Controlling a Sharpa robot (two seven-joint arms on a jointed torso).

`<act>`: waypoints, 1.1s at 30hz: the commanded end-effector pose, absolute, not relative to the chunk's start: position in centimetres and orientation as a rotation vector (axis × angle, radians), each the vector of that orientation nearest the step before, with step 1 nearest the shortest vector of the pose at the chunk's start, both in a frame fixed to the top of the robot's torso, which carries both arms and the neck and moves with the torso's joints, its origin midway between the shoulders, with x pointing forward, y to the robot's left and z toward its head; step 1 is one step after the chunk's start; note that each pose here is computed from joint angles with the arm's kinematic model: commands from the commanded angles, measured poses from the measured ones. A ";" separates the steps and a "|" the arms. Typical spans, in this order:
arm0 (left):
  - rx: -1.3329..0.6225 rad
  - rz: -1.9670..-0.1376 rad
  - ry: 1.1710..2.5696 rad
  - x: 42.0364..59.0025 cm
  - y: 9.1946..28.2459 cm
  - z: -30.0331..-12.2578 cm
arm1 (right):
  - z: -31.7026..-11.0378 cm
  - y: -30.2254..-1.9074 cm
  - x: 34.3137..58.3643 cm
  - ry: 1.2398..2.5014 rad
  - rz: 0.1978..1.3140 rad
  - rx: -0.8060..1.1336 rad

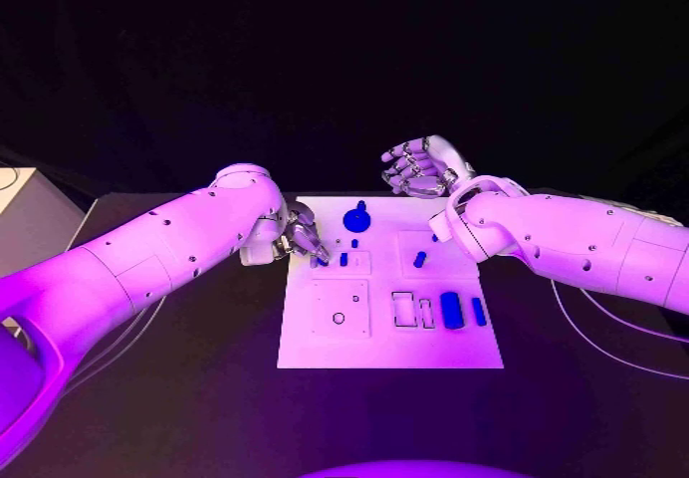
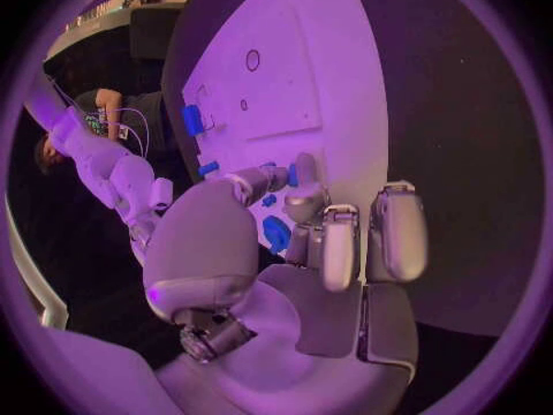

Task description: Assemble the parts on the task board

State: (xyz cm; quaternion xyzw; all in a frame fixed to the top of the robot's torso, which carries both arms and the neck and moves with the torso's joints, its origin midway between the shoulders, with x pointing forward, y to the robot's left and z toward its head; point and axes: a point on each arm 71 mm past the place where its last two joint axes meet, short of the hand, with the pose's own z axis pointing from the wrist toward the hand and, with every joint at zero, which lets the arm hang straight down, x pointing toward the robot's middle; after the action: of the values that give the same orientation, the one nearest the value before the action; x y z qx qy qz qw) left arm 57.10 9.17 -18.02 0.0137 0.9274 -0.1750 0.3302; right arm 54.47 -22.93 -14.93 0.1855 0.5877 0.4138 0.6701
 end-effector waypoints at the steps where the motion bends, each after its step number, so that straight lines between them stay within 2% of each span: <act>1: 0.051 -0.468 2.424 57.1 9.0 -18.0 | -14.9 -22.8 54.4 1.327 0.947 0.405; 33: 0.056 -0.451 2.457 57.0 8.7 -18.9 | -14.9 -22.4 54.4 1.327 0.955 0.401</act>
State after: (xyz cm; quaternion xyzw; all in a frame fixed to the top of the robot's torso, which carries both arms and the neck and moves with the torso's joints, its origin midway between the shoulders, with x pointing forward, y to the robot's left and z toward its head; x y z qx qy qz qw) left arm 57.26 8.97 -18.32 0.0145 0.9288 -0.1708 0.3284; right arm 54.45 -22.63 -14.93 0.1844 0.5878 0.4163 0.6687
